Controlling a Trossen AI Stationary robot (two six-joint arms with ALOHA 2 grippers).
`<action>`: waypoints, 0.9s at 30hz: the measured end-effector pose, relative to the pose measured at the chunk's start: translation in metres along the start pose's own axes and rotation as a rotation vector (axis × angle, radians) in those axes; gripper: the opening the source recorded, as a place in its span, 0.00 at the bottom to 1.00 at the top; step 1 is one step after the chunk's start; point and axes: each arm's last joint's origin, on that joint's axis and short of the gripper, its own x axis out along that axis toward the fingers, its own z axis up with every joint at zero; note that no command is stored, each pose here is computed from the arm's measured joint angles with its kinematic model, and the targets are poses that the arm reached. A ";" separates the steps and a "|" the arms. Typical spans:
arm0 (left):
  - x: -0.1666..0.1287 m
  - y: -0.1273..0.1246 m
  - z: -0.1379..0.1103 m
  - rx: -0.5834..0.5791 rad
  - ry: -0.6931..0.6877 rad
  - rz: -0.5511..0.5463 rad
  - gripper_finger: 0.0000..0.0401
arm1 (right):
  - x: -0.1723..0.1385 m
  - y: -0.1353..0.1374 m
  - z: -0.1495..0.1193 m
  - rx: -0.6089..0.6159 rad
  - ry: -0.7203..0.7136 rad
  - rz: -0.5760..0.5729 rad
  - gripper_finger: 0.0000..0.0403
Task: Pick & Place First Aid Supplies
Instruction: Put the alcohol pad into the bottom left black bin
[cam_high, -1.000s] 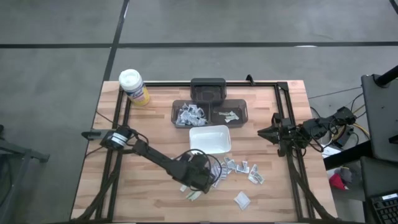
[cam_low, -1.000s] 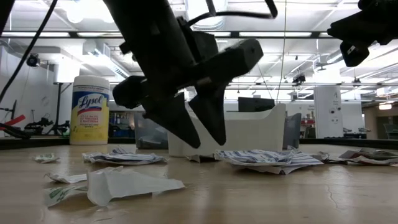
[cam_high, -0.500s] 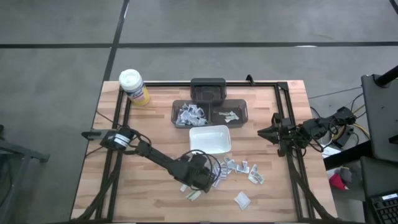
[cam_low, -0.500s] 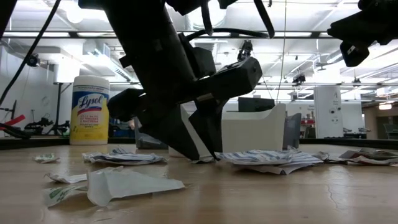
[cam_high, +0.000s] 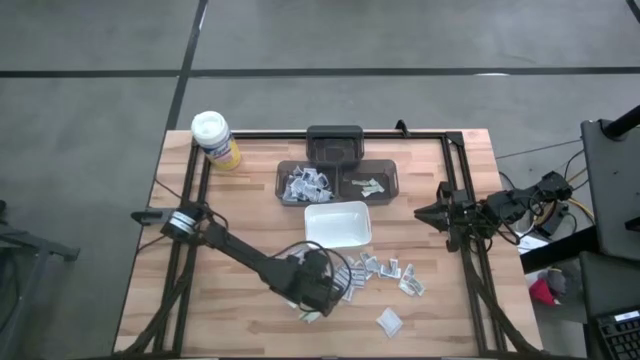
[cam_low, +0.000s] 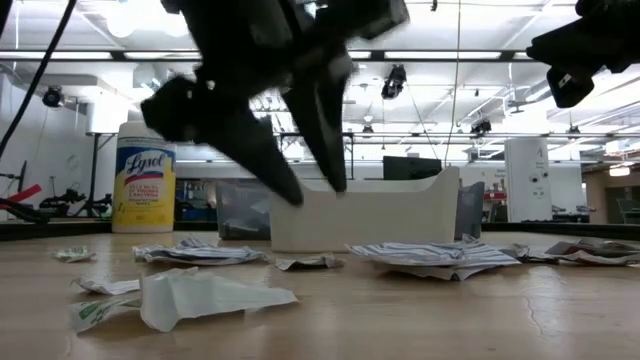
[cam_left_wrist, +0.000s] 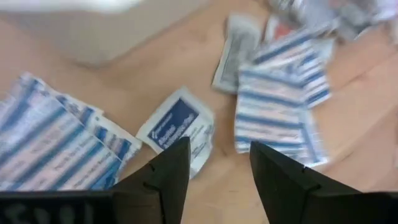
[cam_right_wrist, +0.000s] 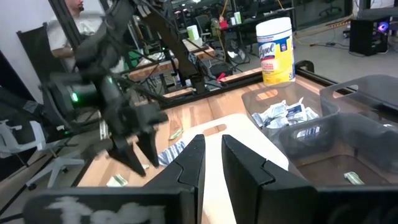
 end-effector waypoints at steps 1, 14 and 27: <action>-0.004 0.000 0.002 -0.001 -0.007 0.000 0.45 | 0.000 0.000 0.000 -0.001 0.002 -0.001 0.13; -0.007 0.000 -0.002 0.404 0.063 -0.021 0.45 | 0.001 -0.001 -0.002 -0.013 0.023 -0.009 0.13; -0.006 0.000 -0.004 0.621 0.100 -0.043 0.45 | 0.000 -0.001 -0.002 -0.015 0.022 -0.008 0.13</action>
